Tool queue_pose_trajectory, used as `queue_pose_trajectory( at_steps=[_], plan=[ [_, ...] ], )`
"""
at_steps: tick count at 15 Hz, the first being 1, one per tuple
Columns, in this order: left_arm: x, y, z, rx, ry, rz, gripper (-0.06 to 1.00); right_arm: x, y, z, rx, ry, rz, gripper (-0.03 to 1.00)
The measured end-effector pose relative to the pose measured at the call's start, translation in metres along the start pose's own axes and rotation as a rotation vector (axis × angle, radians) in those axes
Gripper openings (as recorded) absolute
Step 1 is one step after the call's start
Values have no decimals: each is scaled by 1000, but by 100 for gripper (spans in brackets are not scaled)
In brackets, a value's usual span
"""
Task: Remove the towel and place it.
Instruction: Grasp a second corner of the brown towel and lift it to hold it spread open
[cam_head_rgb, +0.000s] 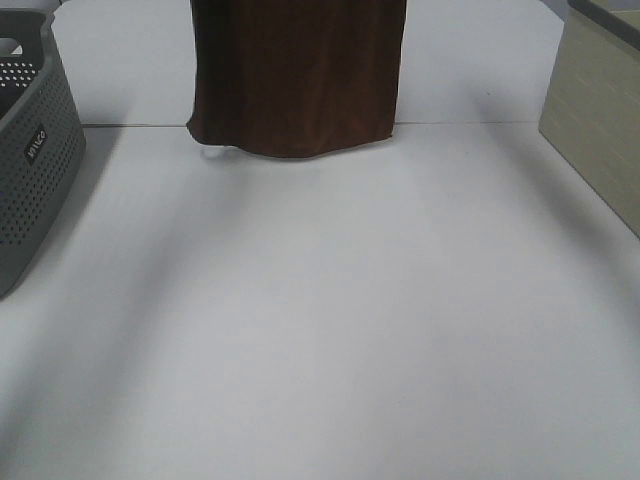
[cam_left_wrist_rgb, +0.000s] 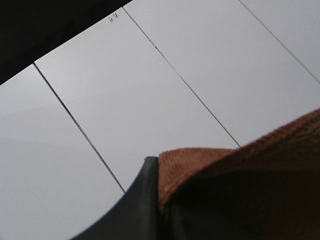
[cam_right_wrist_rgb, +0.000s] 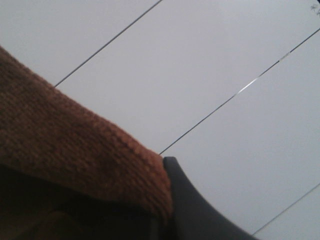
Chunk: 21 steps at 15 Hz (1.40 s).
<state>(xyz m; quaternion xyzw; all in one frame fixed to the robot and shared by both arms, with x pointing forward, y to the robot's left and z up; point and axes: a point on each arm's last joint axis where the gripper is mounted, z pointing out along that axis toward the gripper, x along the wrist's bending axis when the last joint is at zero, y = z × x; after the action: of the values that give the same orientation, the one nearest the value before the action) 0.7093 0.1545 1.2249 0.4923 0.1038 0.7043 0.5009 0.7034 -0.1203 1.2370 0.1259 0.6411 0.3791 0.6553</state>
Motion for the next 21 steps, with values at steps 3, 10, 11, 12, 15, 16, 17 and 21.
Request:
queue_pose_trajectory(
  at_steps=[3, 10, 11, 12, 15, 16, 17, 21],
  plan=[
    [-9, -20, 4, -31, 17, -5, 0, -3, -12, 6, -21, -31, 50, 1],
    [0, -37, 27, -79, 106, 5, 0, 9, -22, 19, -133, -112, 51, 1],
    [0, -40, 27, -76, 108, 1, 0, 8, -25, 19, -131, -117, 50, 1],
    [-1, -43, 27, -66, 104, -5, 0, 7, -27, 20, -129, -121, 51, 1],
    [-4, -47, 28, -25, 84, -44, 0, 6, -32, 21, -120, -123, 59, 1],
    [-5, -50, 28, 0, 72, -55, 0, 6, -32, 21, -120, -122, 62, 1],
    [-6, -52, 28, 25, 62, -76, 0, 7, -33, 21, -112, -116, 65, 1],
    [-11, -63, 27, 149, 14, -138, 0, 15, -43, 22, 2, -22, 114, 1]
  ],
)
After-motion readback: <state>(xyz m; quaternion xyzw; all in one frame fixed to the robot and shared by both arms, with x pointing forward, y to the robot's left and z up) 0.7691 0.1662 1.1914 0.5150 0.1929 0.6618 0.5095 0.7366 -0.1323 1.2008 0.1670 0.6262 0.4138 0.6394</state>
